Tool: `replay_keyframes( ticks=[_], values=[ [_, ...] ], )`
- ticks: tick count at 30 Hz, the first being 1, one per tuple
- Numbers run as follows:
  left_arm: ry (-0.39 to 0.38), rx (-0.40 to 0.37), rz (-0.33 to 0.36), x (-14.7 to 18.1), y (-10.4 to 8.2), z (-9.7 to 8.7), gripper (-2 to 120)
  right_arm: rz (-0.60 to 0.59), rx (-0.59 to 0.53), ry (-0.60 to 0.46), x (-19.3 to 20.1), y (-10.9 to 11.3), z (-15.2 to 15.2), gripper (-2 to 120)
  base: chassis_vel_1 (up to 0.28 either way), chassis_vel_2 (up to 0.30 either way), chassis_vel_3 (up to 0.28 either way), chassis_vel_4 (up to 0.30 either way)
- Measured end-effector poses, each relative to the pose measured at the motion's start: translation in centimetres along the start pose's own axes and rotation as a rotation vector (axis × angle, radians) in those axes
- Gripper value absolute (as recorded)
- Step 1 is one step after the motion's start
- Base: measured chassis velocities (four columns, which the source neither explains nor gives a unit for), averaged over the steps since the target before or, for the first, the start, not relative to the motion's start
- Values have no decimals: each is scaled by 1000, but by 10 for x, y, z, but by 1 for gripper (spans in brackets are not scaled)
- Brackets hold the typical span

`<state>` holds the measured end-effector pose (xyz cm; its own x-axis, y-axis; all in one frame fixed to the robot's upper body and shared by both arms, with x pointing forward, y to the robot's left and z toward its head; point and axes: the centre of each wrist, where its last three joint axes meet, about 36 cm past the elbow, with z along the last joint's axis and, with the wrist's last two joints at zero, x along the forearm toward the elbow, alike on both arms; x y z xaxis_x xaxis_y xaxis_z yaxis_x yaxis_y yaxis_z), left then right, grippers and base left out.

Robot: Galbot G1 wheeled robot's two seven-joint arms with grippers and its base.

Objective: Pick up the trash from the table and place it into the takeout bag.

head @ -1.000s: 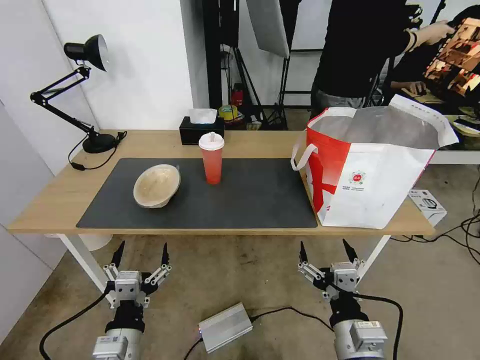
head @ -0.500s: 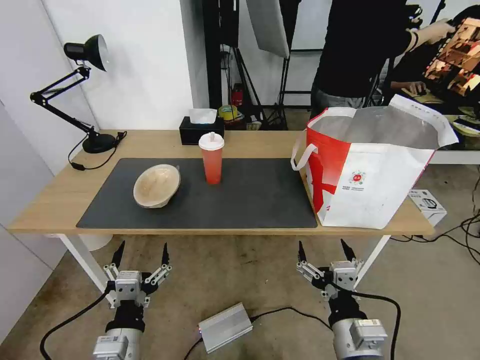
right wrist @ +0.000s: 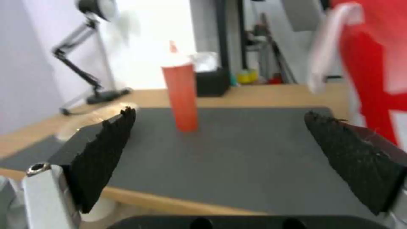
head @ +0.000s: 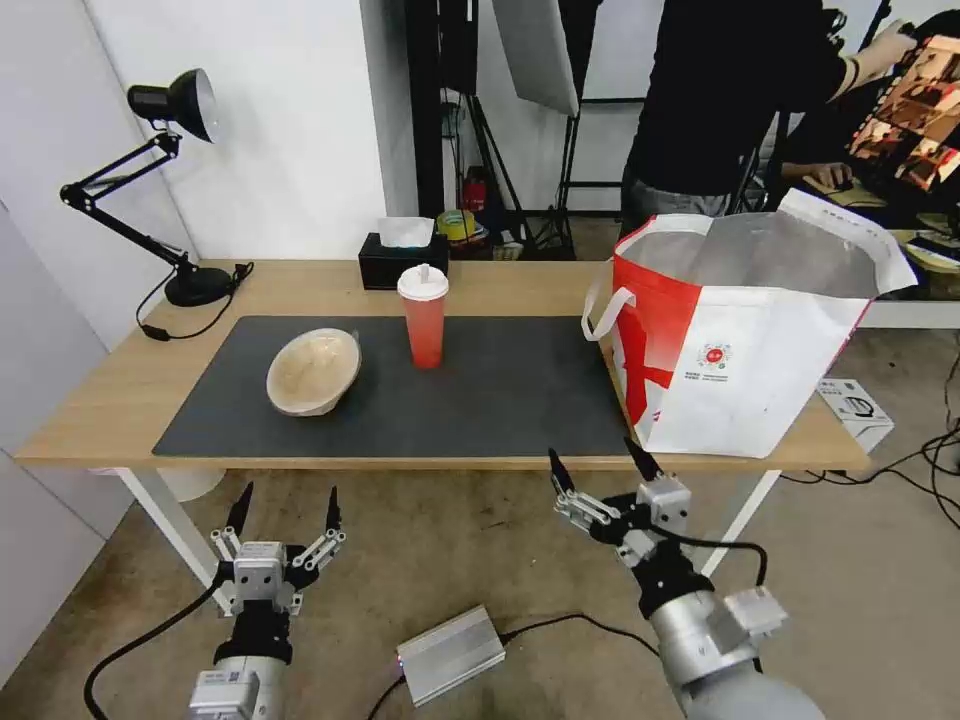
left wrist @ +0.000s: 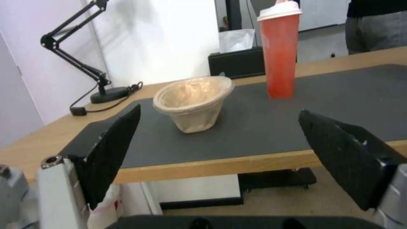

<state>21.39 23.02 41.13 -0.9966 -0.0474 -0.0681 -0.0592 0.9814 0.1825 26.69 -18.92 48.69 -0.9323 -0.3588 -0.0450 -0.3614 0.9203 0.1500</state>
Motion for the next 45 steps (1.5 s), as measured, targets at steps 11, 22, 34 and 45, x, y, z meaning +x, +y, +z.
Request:
replay_keyframes(
  ticks=[11, 22, 34, 45],
  values=[
    [2, -7, -3, 1, 2, -1, 100, -128, -11, -14, -51, -13, -25, 100, 0, 0, 0, 0],
    [5, -15, -9, 1, 4, 0, 100, -195, 78, 0, -98, -23, -38, 100, 0, 0, 0, 0],
    [7, -14, -14, 1, 6, 0, 100, -238, 116, 66, -146, -27, -37, 100, 0, 0, 0, 0],
    [7, -14, -20, 0, 8, 0, 100, -260, 97, 87, -179, -17, -36, 100, 0, 0, 0, 0]
  ],
)
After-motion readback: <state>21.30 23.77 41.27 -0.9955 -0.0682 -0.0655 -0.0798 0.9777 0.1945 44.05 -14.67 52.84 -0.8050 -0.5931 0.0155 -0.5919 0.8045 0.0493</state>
